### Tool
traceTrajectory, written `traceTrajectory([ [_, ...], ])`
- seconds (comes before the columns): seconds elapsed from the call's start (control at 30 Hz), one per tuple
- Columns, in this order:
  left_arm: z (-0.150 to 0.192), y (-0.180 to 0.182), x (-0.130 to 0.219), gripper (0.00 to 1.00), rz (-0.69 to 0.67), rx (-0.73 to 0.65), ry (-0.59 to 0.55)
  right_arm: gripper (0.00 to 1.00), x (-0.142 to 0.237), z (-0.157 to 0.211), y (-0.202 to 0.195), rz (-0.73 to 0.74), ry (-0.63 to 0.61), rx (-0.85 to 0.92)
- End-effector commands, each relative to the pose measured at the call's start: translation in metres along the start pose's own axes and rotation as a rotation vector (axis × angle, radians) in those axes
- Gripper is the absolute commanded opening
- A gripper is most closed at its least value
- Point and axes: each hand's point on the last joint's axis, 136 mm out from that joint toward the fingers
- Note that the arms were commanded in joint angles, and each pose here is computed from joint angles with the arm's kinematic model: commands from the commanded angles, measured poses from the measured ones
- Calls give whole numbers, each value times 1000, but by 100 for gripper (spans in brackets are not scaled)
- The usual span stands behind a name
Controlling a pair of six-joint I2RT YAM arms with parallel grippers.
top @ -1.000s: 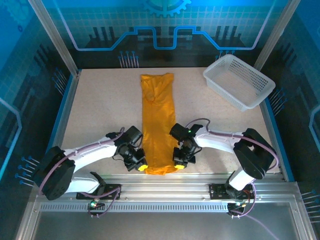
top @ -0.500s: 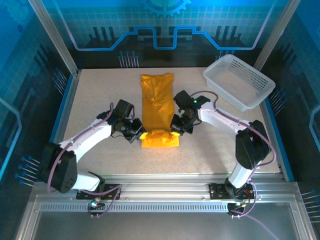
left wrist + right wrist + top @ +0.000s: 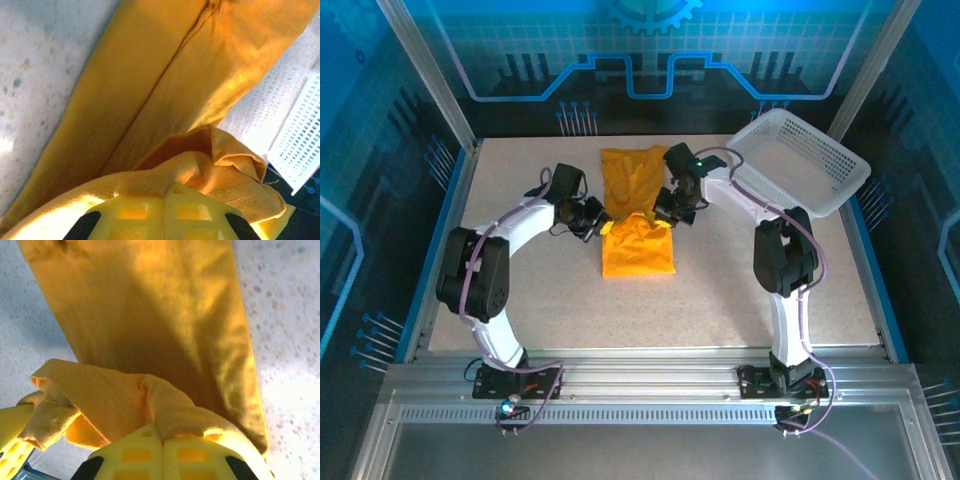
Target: Fold and stack the t-shirts
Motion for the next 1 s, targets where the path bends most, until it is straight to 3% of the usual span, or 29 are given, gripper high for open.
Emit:
traceTrajectory([
  [0.0,-21,-19,-2,8,40,-48,-27,0,-11,-14,-2,10,11,2],
  [0.1,-31,-21,-11,14,44,-43,-23,0,-25,-22,-5,12,30,-12],
  [0.17,-35,-17,-18,29,20,-37,-12,28,-32,-28,-6,6,46,-17],
  [0.2,-36,-14,-19,35,7,-35,-12,36,-32,-31,-6,11,43,-12],
  [0.27,-36,-11,-19,48,-7,-32,-16,49,-23,-41,-4,11,3,25],
  [0.33,-34,-12,-9,52,-7,-44,-40,54,-9,-47,1,-8,-33,53],
  [0.47,-19,0,22,53,-6,-52,-110,57,12,-39,-11,31,-53,69],
  [0.57,11,24,30,50,-21,0,-84,57,13,-13,-29,45,-32,60],
  [0.77,69,73,13,49,-72,178,21,54,-7,48,-57,6,55,-14],
  [0.97,82,84,-9,50,-118,223,47,52,-35,69,-68,-5,132,-65],
])
Point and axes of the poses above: each hand's point on the last joint's axis, 136 mm out from that joint toward the fingers, its own x axis back along the fingers, its own y axis along the line the jaws close on, z = x × y, and after that the axes turned 1 degree about -x, right-handed
